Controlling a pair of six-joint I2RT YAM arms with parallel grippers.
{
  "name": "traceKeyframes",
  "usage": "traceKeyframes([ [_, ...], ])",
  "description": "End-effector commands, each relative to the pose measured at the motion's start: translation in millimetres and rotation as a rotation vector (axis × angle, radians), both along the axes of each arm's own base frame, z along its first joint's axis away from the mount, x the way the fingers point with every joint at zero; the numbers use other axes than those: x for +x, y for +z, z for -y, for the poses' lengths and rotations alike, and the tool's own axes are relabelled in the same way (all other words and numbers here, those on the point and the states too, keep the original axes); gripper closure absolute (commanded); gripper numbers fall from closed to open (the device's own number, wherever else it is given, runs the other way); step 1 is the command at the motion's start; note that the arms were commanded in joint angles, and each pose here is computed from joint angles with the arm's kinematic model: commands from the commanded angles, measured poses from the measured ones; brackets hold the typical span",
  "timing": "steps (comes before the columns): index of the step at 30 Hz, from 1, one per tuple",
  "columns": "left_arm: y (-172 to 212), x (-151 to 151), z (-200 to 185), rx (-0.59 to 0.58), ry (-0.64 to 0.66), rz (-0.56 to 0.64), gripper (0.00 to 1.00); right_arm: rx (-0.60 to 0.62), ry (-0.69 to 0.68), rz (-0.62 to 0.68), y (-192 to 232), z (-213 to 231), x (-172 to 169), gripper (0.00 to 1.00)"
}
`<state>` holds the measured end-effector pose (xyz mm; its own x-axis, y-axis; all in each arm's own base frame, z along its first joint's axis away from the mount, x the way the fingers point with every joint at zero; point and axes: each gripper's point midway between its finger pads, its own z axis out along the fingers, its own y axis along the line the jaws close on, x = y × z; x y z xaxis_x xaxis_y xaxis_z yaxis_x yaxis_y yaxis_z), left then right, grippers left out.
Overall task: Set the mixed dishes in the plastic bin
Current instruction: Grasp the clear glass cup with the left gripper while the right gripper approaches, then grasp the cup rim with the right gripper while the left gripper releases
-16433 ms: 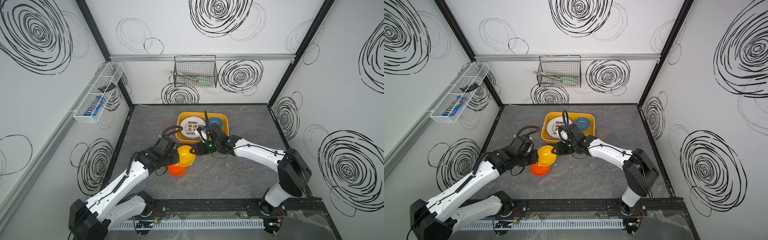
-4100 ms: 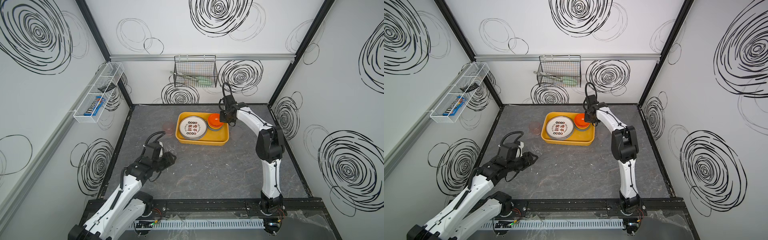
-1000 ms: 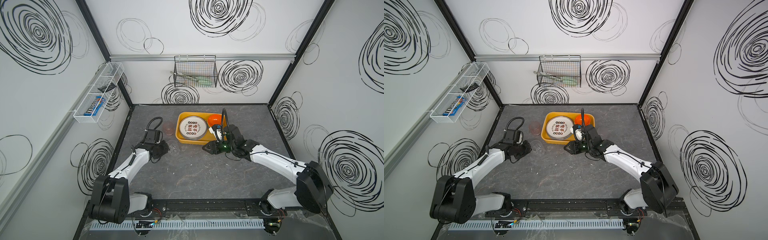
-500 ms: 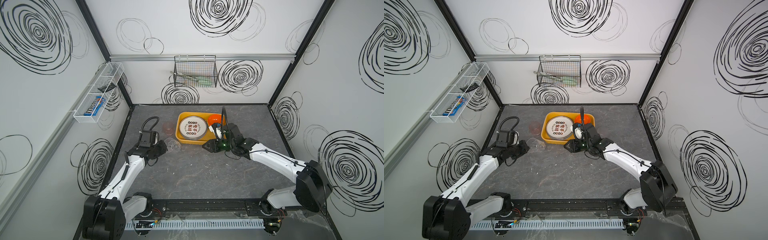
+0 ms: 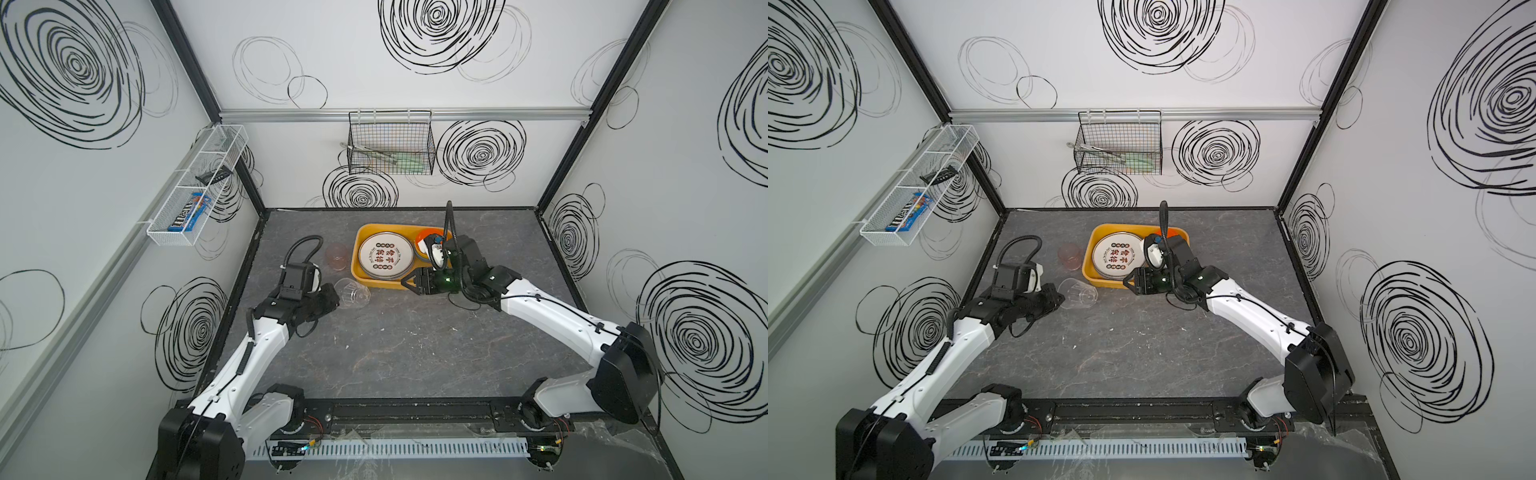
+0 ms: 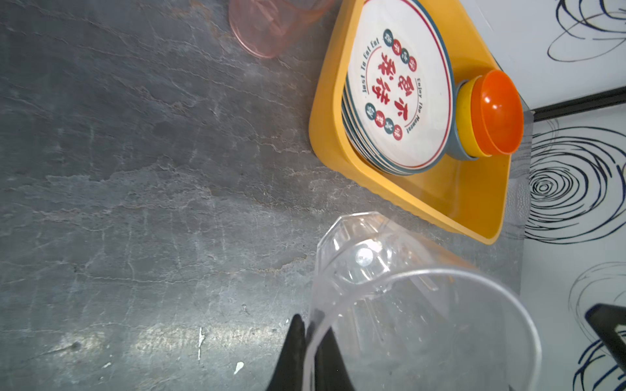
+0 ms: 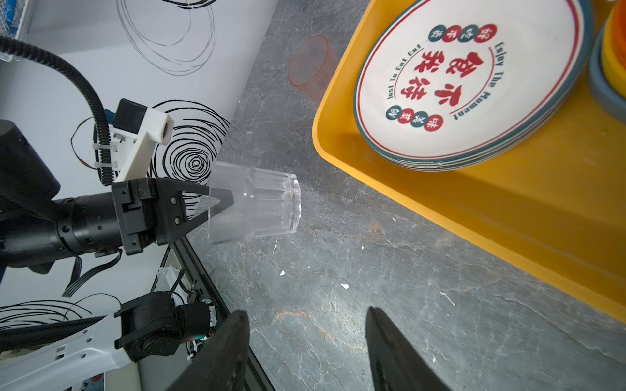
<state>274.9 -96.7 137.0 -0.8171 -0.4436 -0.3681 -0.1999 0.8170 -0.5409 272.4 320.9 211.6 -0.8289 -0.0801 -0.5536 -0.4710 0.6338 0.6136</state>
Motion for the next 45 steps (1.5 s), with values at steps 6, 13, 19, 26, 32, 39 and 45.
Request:
traceKeyframes([
  [6, 19, 4, 40, -0.018, -0.081, 0.063, 0.96, -0.050, -0.005, -0.063, -2, -11, -5, 0.40],
  [13, 22, 5, 65, -0.002, -0.135, 0.068, 0.96, -0.089, 0.029, -0.080, -8, -27, -14, 0.41],
  [19, 26, 6, 80, 0.012, -0.167, 0.074, 0.96, -0.112, 0.055, -0.085, -12, -40, -18, 0.43],
  [26, 27, 6, 89, 0.015, -0.182, 0.075, 0.96, -0.150, 0.067, -0.080, -17, -49, -17, 0.45],
  [32, 31, 5, 92, 0.009, -0.188, 0.083, 0.96, -0.214, 0.046, -0.086, -30, -49, -13, 0.50],
  [39, 38, 5, 92, 0.006, -0.186, 0.092, 0.94, -0.284, 0.016, -0.074, -39, -45, -8, 0.61],
  [45, 45, 4, 91, -0.004, -0.183, 0.106, 0.90, -0.331, -0.021, -0.040, -39, -37, -2, 0.75],
])
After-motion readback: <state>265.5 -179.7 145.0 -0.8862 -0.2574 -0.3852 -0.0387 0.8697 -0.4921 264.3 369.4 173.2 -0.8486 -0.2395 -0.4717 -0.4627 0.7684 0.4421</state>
